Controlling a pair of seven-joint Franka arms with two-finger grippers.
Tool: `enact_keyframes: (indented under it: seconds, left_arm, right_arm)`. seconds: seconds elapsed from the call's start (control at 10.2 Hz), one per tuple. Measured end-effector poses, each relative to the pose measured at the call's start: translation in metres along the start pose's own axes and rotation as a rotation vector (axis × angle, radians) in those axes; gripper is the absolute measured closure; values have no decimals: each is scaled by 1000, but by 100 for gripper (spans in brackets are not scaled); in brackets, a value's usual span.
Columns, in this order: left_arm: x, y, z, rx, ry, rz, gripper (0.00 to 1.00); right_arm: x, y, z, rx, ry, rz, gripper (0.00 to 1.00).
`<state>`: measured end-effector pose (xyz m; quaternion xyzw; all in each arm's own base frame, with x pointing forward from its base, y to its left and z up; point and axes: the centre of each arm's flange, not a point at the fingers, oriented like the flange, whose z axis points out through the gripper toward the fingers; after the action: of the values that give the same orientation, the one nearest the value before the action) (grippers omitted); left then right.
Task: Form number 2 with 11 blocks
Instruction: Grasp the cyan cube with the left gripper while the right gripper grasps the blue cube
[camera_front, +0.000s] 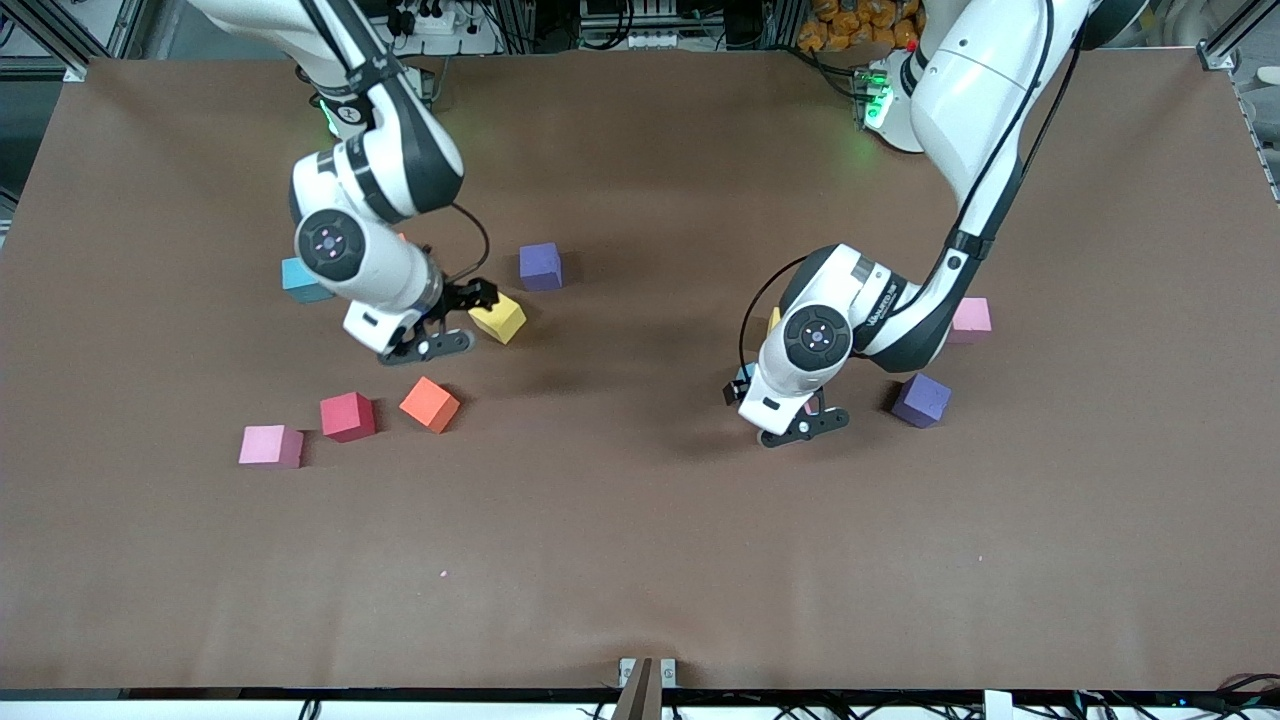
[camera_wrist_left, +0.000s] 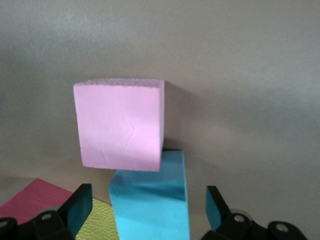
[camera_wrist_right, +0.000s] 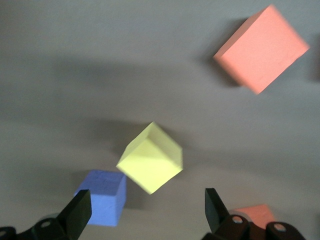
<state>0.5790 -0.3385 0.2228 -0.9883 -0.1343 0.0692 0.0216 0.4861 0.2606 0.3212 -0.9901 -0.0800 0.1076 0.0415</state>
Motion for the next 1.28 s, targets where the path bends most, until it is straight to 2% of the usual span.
enact_keyframes:
  seconds: [0.2, 0.39, 0.78, 0.88, 0.98, 1.18, 1.28]
  left_arm:
    - [-1, -3, 12, 13, -16, -1, 0]
    - [-2, -3, 19, 19, -25, -1, 0]
    - [-1, 0, 37, -7, -42, -32, 1]
    - [-2, 1, 39, -9, -45, -35, 2]
    - [-2, 2, 38, -10, -45, -34, 14]
    - [-5, 6, 36, -14, -45, -26, 39]
    - [-7, 8, 31, -16, -44, -22, 39]
  right_arm:
    - [-30, -56, 21, -22, 8, 0, 0]
    - [-61, -87, 58, -47, 10, -29, 0]
    - [-86, -70, 106, -74, 2, -9, 0]
    - [-87, -66, 109, -60, -1, 15, 0]
    - [-86, -66, 110, -34, 3, 42, 0]
    - [-86, -67, 109, -16, 5, 58, 0]
    - [-85, -66, 109, -13, 11, 61, 0]
